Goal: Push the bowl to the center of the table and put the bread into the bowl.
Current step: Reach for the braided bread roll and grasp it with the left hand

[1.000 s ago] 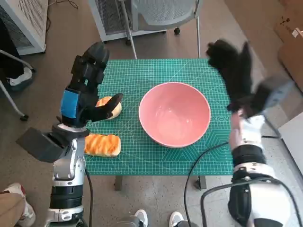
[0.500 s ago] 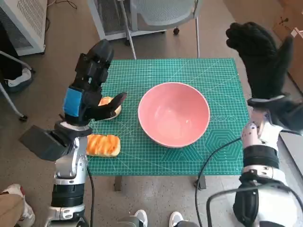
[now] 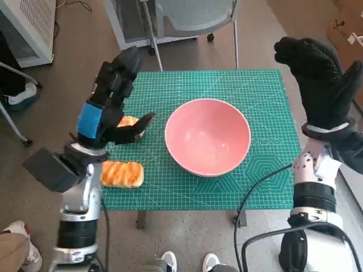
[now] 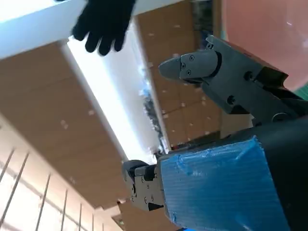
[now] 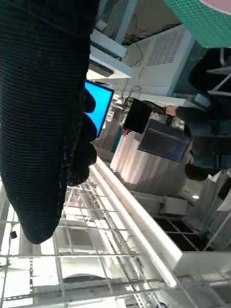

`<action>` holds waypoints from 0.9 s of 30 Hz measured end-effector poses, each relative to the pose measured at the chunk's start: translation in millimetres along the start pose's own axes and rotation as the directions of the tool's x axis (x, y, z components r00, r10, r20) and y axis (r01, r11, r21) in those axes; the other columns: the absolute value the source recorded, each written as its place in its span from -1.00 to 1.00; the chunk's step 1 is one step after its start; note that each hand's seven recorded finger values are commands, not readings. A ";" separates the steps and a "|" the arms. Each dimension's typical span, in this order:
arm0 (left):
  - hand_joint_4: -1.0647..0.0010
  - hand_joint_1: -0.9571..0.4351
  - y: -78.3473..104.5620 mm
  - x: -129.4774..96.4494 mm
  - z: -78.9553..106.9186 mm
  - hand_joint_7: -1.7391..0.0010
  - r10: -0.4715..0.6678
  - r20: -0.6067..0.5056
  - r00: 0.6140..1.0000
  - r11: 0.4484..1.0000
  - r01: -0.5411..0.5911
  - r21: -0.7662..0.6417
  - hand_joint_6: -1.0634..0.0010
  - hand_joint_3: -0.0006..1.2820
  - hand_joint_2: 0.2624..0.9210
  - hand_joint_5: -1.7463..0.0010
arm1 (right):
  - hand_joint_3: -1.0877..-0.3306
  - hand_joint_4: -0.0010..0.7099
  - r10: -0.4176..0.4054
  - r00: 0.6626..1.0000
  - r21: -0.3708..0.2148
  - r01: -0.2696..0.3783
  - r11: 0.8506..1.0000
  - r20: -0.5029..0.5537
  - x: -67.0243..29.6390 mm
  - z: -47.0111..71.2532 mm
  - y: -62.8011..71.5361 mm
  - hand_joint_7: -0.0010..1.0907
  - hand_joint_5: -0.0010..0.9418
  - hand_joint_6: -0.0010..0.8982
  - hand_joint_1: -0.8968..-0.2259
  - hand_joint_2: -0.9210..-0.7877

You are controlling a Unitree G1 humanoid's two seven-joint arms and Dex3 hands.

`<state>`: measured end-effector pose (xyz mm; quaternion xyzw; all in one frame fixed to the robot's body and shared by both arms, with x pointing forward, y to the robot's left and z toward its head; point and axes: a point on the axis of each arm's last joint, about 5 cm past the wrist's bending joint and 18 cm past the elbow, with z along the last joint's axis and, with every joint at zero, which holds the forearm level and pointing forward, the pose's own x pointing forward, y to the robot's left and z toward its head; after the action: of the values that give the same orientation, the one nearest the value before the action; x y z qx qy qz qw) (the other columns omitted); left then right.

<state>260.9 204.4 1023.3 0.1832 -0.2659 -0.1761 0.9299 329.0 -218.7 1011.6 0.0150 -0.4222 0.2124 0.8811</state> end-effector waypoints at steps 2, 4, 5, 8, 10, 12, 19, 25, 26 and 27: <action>1.00 0.33 8.9 -2.2 8.4 0.81 -0.064 -0.072 0.995 0.993 0.070 0.098 0.94 -0.61 0.10 0.99 | 0.13 -0.26 -0.002 1.000 -0.002 0.002 1.000 0.000 -0.3 0.4 -0.5 -0.98 -0.99 -0.16 -0.21 -1.00; 1.00 0.34 16.2 -3.2 15.3 0.88 -0.102 -0.149 0.983 0.978 0.127 0.167 0.92 -0.77 0.15 1.00 | 0.13 -0.26 -0.002 1.000 -0.004 0.002 1.000 0.001 -0.2 0.7 -0.8 -0.98 -0.99 -0.16 -0.21 -1.00; 1.00 0.33 20.0 -3.9 18.6 0.90 -0.115 -0.197 0.974 0.968 0.155 0.199 0.90 -0.81 0.16 1.00 | 0.13 -0.26 -0.002 1.000 -0.004 0.002 1.000 0.002 0.0 0.8 -0.8 -0.98 -0.99 -0.16 -0.21 -1.00; 1.00 0.31 27.5 -5.6 26.5 0.92 -0.135 -0.332 0.933 0.937 0.230 0.263 0.86 -0.88 0.17 1.00 | 0.13 -0.26 -0.001 1.000 -0.004 0.001 1.000 0.002 0.1 0.8 -0.7 -0.98 -0.99 -0.16 -0.21 -1.00; 1.00 0.28 29.7 -6.9 31.3 0.92 -0.138 -0.414 0.900 0.915 0.276 0.296 0.82 -0.90 0.17 1.00 | 0.13 -0.26 -0.001 1.000 -0.004 0.001 1.000 0.002 0.1 0.7 -0.5 -0.98 -0.99 -0.17 -0.20 -1.00; 1.00 0.29 29.6 -9.1 36.7 0.93 -0.131 -0.489 0.862 0.887 0.323 0.331 0.79 -0.91 0.18 1.00 | 0.13 -0.26 0.000 1.000 -0.003 0.000 1.000 0.002 0.2 0.5 -0.2 -0.99 -0.99 -0.17 -0.20 -1.00; 0.99 0.44 15.7 -16.2 51.8 0.94 -0.086 -0.678 0.730 0.794 0.461 0.396 0.69 -0.92 0.22 1.00 | 0.11 -0.26 -0.001 1.000 0.010 0.002 1.000 -0.015 -1.4 -2.7 1.5 -0.99 -0.99 -0.17 -0.20 -1.00; 0.94 0.51 4.8 -17.6 49.6 0.97 -0.061 -0.730 0.681 0.765 0.502 0.404 0.63 -0.93 0.26 0.99 | 0.12 -0.25 -0.002 0.999 0.032 0.003 0.999 -0.034 -2.2 -7.1 4.7 -0.99 -0.99 -0.18 -0.23 -1.00; 0.92 0.51 3.3 -17.7 48.7 0.97 -0.056 -0.736 0.675 0.760 0.506 0.407 0.62 -0.93 0.27 0.99 | 0.12 -0.25 -0.002 0.999 0.035 0.004 0.999 -0.035 -2.2 -7.4 4.9 -0.99 -0.99 -0.18 -0.23 -1.00; 0.92 0.51 2.0 -17.8 47.9 0.97 -0.053 -0.740 0.670 0.756 0.511 0.409 0.62 -0.93 0.27 0.99 | 0.12 -0.25 -0.003 0.999 0.036 0.004 0.999 -0.036 -2.1 -7.5 4.9 -0.99 -0.99 -0.18 -0.24 -1.00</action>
<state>220.4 201.9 1054.4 0.5534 0.0924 -0.1541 0.8133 331.5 -213.5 1004.4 0.0278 -0.4024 0.2188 0.8885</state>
